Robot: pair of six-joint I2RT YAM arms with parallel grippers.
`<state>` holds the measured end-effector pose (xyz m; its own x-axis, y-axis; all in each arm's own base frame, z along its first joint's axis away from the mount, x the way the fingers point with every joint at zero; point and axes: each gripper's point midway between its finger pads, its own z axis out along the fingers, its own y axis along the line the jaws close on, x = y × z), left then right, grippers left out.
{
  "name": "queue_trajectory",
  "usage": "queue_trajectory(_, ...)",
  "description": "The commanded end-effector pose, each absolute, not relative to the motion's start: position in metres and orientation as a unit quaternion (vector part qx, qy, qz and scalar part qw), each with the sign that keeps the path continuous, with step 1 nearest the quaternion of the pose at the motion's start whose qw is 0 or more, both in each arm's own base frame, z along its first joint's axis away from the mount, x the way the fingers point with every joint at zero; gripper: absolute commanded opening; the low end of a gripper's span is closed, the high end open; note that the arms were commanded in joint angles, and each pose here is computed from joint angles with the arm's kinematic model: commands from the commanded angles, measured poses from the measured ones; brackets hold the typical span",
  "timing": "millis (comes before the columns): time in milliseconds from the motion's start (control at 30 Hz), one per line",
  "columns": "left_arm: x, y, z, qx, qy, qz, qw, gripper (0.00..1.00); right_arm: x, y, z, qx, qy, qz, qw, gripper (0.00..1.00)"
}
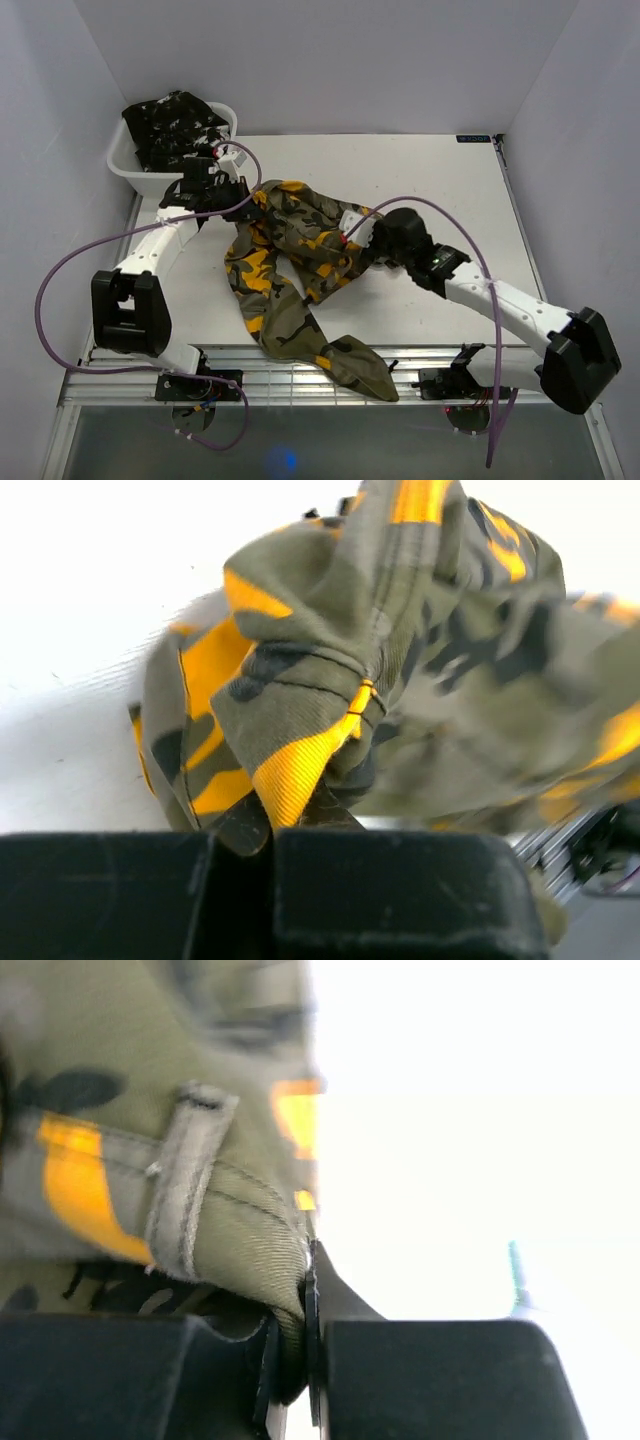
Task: Fold and stack the trousers
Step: Flatten the trousers out
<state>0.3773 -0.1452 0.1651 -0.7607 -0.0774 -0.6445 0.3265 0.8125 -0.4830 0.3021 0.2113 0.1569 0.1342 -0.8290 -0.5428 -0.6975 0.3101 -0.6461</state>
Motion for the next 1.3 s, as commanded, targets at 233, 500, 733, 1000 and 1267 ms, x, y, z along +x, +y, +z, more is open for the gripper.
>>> queue_trajectory(233, 0.325, -0.216, 0.226, 0.358, 0.775, -0.356, 0.381, 0.00, 0.406, 0.057, 0.304, -0.512, 0.603, -0.200, 0.578, 0.08)
queue_trajectory(500, 0.274, -0.375, 0.179, 0.512, 0.726, -0.379, 0.261, 0.00, 0.468, -0.058, 0.259, -0.497, 0.653, -0.248, 0.514, 0.08)
queue_trajectory(733, 0.334, -0.373, 0.166, 0.404, 0.804, -0.337, 0.276, 0.45, 0.471, -0.081, 0.213, -0.505, 0.708, -0.231, 0.435, 0.36)
queue_trajectory(1000, 0.453, -0.214, 0.199, 0.188, 0.876, -0.234, 0.378, 0.87, 0.476, -0.113, 0.192, -0.375, 0.848, -0.180, 0.330, 0.77)
queue_trajectory(1267, 0.344, -0.193, 0.225, 0.394, 0.808, -0.283, 0.335, 0.98, 0.397, -0.096, 0.194, -0.326, 0.905, -0.086, 0.258, 0.82)
